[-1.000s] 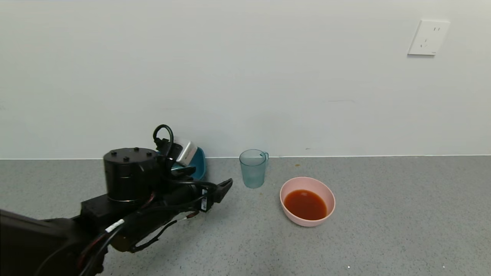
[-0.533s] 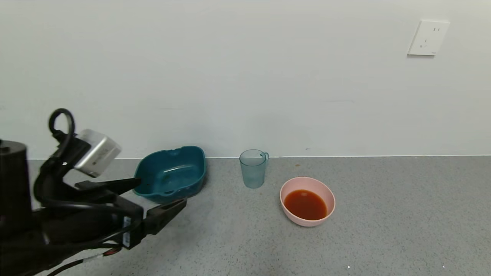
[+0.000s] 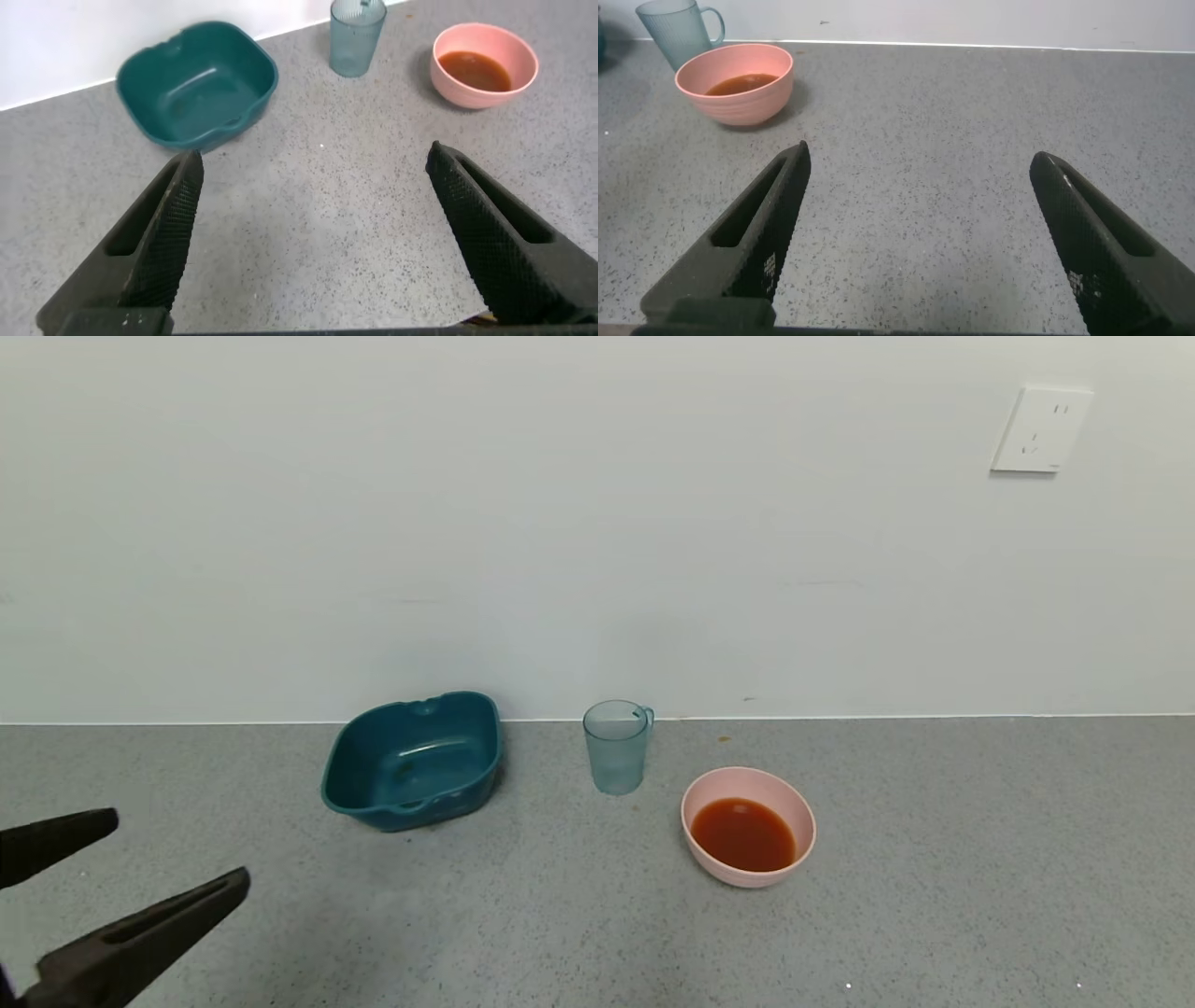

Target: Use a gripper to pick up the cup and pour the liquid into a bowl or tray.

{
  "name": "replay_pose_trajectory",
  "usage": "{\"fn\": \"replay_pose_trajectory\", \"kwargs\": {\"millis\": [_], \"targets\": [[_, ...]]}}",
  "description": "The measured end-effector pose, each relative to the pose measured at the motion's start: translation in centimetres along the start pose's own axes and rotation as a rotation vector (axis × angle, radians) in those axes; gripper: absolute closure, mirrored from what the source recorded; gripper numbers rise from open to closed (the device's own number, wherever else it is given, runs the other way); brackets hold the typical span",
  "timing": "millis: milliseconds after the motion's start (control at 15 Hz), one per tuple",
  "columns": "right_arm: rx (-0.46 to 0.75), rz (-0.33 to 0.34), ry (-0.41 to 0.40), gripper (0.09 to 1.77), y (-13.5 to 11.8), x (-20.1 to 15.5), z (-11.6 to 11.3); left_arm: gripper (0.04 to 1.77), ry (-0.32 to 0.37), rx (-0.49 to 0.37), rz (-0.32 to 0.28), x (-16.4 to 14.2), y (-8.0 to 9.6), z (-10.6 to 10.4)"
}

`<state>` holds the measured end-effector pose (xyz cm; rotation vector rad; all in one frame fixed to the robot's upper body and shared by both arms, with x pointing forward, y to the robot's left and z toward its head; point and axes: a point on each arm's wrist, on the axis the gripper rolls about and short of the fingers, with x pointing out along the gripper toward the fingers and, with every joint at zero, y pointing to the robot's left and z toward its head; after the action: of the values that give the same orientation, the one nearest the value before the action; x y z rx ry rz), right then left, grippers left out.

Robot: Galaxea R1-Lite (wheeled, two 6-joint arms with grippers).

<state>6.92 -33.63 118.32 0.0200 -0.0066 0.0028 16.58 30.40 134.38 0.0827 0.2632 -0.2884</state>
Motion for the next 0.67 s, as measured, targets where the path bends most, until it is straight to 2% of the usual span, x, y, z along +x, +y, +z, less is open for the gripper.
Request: {"fn": "replay_pose_trajectory", "kwargs": {"millis": [267, 667], "targets": [[0.0, 0.001, 0.0, 0.15, 0.0, 0.0, 0.0, 0.09, -0.078, -0.012, 0.041, -3.9, 0.6, -1.0], [0.0, 0.0, 0.0, 0.15, 0.0, 0.0, 0.0, 0.09, -0.169, -0.052, 0.183, -7.0, 0.9, -3.0]]}}
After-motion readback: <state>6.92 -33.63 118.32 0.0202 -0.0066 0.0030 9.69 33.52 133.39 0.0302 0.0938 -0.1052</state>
